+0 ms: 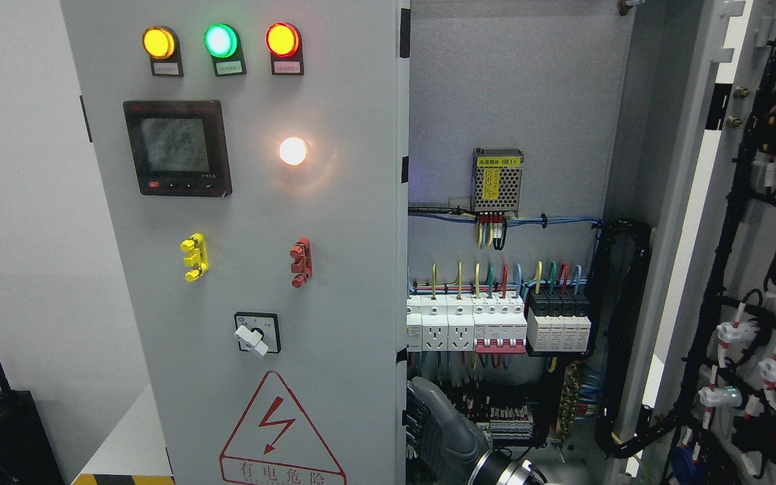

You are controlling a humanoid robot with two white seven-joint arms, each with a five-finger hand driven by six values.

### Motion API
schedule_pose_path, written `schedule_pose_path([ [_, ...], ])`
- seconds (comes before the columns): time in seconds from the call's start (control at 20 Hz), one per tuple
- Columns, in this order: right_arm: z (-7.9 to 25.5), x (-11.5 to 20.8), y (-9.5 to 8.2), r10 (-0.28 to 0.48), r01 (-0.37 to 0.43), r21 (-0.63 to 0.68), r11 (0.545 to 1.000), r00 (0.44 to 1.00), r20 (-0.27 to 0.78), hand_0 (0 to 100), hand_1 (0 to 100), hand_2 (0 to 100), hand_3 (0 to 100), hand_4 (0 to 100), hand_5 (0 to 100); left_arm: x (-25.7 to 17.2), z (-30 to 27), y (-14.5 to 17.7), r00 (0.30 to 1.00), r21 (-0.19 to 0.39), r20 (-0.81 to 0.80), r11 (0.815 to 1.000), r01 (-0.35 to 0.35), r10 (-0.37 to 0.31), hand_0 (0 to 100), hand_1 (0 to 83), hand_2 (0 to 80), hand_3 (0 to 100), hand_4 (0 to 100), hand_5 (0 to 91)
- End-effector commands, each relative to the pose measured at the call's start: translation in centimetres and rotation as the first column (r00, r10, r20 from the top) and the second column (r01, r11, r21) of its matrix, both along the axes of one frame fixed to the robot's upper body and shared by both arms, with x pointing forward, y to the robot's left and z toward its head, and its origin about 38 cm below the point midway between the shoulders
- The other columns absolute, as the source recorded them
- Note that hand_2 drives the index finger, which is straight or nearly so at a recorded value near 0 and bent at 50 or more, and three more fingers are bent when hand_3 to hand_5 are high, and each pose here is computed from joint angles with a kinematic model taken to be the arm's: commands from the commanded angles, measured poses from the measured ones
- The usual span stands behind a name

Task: Open door with both hands
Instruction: 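Pull the grey panel door outward toward the robot with the right hand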

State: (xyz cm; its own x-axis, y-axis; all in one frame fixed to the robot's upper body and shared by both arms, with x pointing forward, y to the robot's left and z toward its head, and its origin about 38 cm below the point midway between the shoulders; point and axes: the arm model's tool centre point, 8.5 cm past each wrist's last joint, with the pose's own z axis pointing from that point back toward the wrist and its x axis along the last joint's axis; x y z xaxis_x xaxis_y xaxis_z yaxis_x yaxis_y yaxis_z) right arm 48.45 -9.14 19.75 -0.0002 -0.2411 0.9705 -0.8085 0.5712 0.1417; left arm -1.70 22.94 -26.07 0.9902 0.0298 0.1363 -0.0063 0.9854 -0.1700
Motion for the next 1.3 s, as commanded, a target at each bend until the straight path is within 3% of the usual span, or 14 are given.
schedule_pose_path([
  [0.0, -0.1, -0.1, -0.7, 0.024, -0.024, -0.013, 1.0, 1.0, 0.008, 38, 0, 0, 0, 0, 0, -0.5, 0.0, -0.1, 0.999, -0.003, -0.015, 1.0, 0.028, -0.028, 0, 0.0, 0.0, 0, 0, 0.0],
  [0.4, 0.0, -0.3, -0.8, 0.052, -0.052, -0.014, 0.999, 0.999, 0.017, 38, 0, 0, 0, 0, 0, -0.6, 0.0, -0.1, 0.999, -0.004, -0.017, 1.0, 0.028, -0.028, 0, 0.0, 0.0, 0, 0, 0.0],
  [0.55, 0.2, -0.8, -0.5, 0.107, -0.107, -0.015, 0.994, 0.994, 0.034, 38, 0, 0, 0, 0, 0, -0.5, 0.0, -0.1, 0.999, -0.003, -0.015, 1.0, 0.028, -0.028, 0, 0.0, 0.0, 0, 0, 0.0],
  [0.8, 0.1, -0.9, -0.6, 0.12, -0.119, -0.018, 0.993, 0.992, 0.036, 38, 0, 0, 0, 0, 0, -0.6, 0.0, -0.1, 0.999, -0.004, -0.017, 1.0, 0.028, -0.028, 0, 0.0, 0.0, 0, 0, 0.0],
  [1.25, 0.3, -1.8, -0.2, 0.215, -0.215, -0.014, 0.977, 0.975, 0.057, 38, 0, 0, 0, 0, 0, -0.6, 0.0, -0.1, 0.999, -0.003, -0.017, 1.0, 0.028, -0.028, 0, 0.0, 0.0, 0, 0, 0.0],
])
